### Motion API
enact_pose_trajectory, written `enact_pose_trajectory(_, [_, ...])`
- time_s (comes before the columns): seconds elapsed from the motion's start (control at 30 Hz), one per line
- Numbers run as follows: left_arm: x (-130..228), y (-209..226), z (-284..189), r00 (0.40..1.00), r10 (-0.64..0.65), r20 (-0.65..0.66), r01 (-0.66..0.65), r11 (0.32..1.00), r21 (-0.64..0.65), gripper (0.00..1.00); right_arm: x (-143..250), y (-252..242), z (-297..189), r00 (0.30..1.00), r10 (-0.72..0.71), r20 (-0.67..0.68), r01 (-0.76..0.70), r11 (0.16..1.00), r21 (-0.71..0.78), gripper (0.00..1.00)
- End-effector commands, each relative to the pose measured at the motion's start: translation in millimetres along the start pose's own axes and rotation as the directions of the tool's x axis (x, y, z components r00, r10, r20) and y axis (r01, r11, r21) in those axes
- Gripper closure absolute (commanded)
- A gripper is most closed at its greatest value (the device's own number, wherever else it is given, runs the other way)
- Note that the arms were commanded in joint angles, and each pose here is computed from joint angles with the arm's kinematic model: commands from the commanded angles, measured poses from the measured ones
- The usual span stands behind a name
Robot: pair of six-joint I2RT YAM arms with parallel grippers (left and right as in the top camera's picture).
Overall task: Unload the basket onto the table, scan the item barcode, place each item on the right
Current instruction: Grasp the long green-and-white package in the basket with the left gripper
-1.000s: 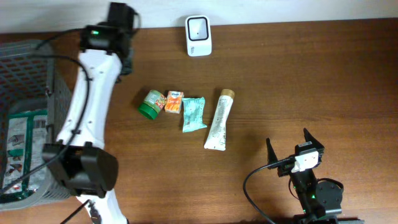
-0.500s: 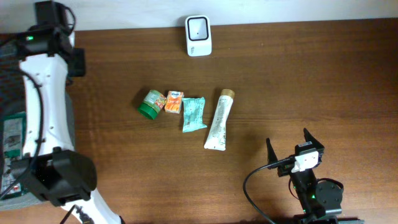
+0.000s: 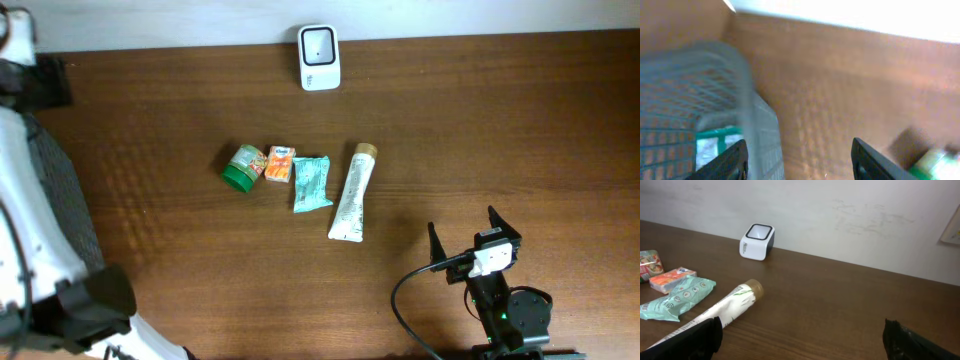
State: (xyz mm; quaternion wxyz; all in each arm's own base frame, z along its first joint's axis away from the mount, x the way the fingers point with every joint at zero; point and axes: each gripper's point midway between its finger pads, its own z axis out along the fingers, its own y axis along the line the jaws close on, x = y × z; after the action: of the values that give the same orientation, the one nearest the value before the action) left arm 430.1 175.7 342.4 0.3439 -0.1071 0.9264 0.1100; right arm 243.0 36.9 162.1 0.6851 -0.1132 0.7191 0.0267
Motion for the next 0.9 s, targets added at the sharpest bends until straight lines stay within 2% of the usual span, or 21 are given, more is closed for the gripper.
enact_pose_trajectory(0.0, [-9.1, 59.3, -86.3, 0.949, -0.258, 0.181, 0.288, 0.943, -0.165, 0.36, 2.3, 1.3, 0.2, 1.000, 0.011, -0.002, -0.011, 1.000, -0.004, 0.02])
enact_pose_trajectory(0.03, [3.9, 83.3, -92.7, 0.915, -0.358, 0.187, 0.395, 0.891, -0.225, 0.35, 2.3, 1.3, 0.2, 1.000, 0.011, -0.002, -0.011, 1.000, -0.004, 0.02])
enact_pose_trajectory(0.1, [33.4, 120.5, -91.8, 0.849, -0.501, 0.167, 0.528, 0.793, -0.303, 0.34, 2.3, 1.3, 0.2, 1.000, 0.011, -0.002, -0.011, 1.000, -0.004, 0.02])
enact_pose_trajectory(0.2, [66.8, 154.1, -75.5, 0.803, -0.583, 0.121, 0.581, 0.722, -0.376, 0.34, 2.3, 1.3, 0.2, 1.000, 0.011, -0.002, -0.011, 1.000, -0.004, 0.01])
enact_pose_trajectory(0.3, [113.2, 177.9, -33.4, 0.764, -0.644, 0.030, 0.588, 0.676, -0.445, 0.35, 2.3, 1.3, 0.2, 1.000, 0.011, -0.002, -0.011, 1.000, -0.004, 0.02])
enact_pose_trajectory(0.33, [124.4, 180.8, -19.4, 0.760, -0.650, 0.007, 0.581, 0.674, -0.456, 0.35, 2.3, 1.3, 0.2, 1.000, 0.011, -0.002, -0.011, 1.000, -0.004, 0.02])
enact_pose_trajectory(0.4, [151.6, 178.8, 25.9, 0.818, -0.567, -0.101, 0.477, 0.765, -0.433, 0.38, 2.3, 1.3, 0.2, 1.000, 0.011, -0.002, -0.011, 1.000, -0.004, 0.02])
enact_pose_trajectory(0.53, [190.7, 166.8, 83.2, 0.879, -0.433, -0.202, 0.341, 0.865, -0.367, 0.37, 2.3, 1.3, 0.2, 1.000, 0.011, -0.002, -0.011, 1.000, -0.004, 0.02])
enact_pose_trajectory(0.67, [229.3, 168.6, 108.7, 0.870, -0.437, -0.228, 0.325, 0.856, -0.403, 0.33, 2.3, 1.3, 0.2, 1.000, 0.011, -0.002, -0.011, 1.000, -0.004, 0.02])
enact_pose_trajectory(0.87, [247.9, 167.6, 129.9, 0.898, -0.347, -0.269, 0.232, 0.895, -0.381, 0.26, 2.3, 1.3, 0.2, 1.000, 0.011, -0.002, -0.011, 1.000, -0.004, 0.02])
